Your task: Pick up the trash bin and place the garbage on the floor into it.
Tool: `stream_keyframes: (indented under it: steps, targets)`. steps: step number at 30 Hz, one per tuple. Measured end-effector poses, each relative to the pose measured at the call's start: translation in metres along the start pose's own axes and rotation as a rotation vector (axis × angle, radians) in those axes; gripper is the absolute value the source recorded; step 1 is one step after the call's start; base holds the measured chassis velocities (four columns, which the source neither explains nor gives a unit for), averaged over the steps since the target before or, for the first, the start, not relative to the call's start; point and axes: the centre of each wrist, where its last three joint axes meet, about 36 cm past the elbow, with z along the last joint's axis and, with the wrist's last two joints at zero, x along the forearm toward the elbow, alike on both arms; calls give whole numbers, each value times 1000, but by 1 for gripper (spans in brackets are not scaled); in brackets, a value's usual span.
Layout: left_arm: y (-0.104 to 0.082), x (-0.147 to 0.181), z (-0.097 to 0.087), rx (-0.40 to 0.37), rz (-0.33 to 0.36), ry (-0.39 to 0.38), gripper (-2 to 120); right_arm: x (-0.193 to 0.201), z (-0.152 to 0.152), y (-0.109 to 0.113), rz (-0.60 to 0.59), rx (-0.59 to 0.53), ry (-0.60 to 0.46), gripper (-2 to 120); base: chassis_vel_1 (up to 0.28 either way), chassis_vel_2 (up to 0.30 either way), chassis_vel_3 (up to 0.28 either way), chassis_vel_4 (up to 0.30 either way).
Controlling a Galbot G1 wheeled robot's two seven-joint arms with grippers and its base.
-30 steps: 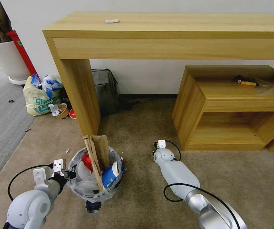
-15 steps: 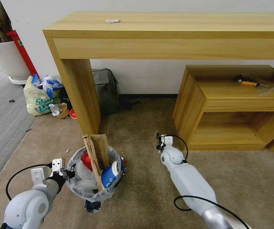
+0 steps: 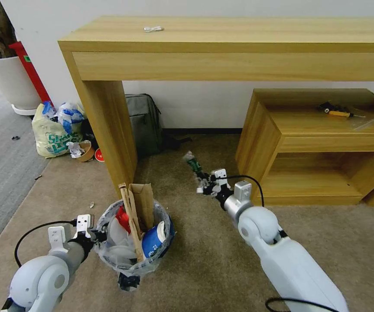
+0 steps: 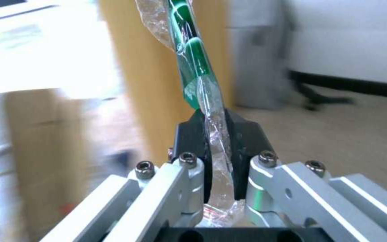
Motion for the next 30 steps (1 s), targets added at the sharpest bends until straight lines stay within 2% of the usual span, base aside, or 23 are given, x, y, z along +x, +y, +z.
stream_keyframes:
  steps: [5,7,10,12,14,21,30]
  targets:
    - [-2,-1,-2,-12,11,21,0,-11,4,25,-195,25,8,7,0,0,0,0]
    - [-2,-1,-2,-17,13,25,0,-19,6,30,-219,32,8,7,0,0,0,0]
    - [-4,-3,-5,-25,21,31,0,-46,5,56,-305,52,8,7,0,0,0,0]
    - [-4,-3,-5,-25,21,31,0,-50,5,60,-317,56,10,7,0,0,0,0]
    - [-5,-3,-6,-24,22,31,0,-66,6,75,-353,73,25,7,0,0,0,0]
    - [-4,1,-7,-20,21,24,0,-89,12,87,-366,125,68,7,0,0,0,0]
    - [2,-3,-5,-8,10,30,0,-77,2,85,-334,115,40,7,0,0,0,0]
